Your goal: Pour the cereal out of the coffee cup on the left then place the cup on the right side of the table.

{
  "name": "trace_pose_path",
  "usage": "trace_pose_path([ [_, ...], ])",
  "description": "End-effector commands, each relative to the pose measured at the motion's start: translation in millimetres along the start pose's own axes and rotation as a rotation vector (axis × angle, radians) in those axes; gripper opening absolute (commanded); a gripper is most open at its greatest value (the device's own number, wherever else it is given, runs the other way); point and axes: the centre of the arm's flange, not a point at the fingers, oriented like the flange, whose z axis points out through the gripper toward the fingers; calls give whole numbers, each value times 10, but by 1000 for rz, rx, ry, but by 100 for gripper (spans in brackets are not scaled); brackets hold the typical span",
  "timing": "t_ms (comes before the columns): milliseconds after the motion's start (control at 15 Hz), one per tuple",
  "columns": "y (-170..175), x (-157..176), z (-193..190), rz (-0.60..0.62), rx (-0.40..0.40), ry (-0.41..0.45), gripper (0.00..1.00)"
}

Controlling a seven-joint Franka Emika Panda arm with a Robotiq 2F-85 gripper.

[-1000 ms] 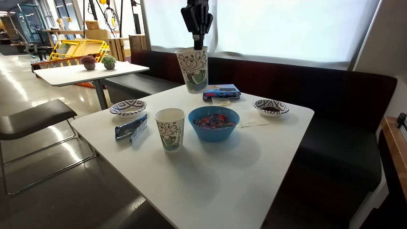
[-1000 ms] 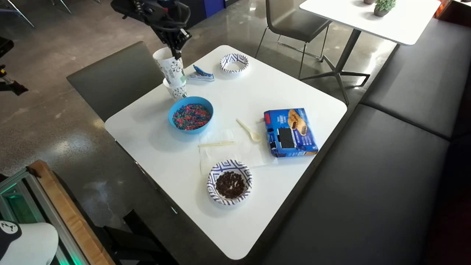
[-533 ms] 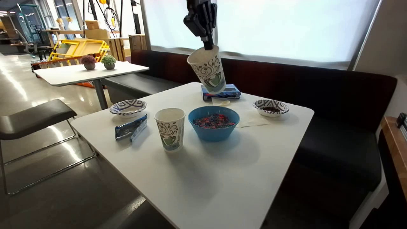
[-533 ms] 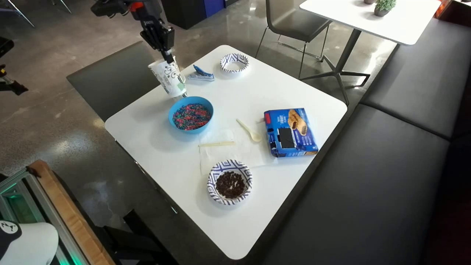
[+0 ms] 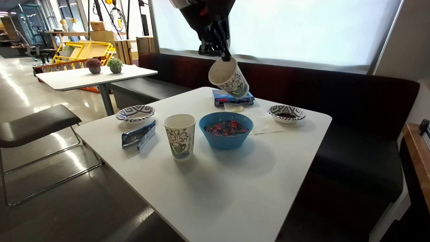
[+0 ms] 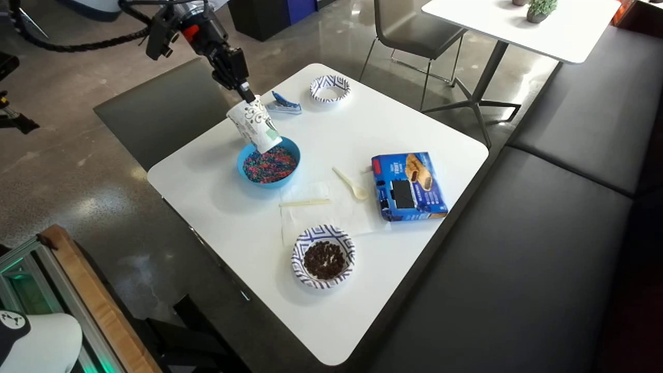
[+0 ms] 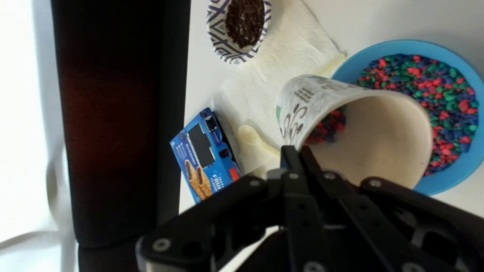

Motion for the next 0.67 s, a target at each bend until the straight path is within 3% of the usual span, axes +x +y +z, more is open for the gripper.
trace_pose_path([
  [0, -241, 194, 125, 15, -141, -24, 1],
  [467, -562, 196, 330, 20, -270, -29, 1],
  [600, -503, 134, 334, 2, -222, -30, 4],
])
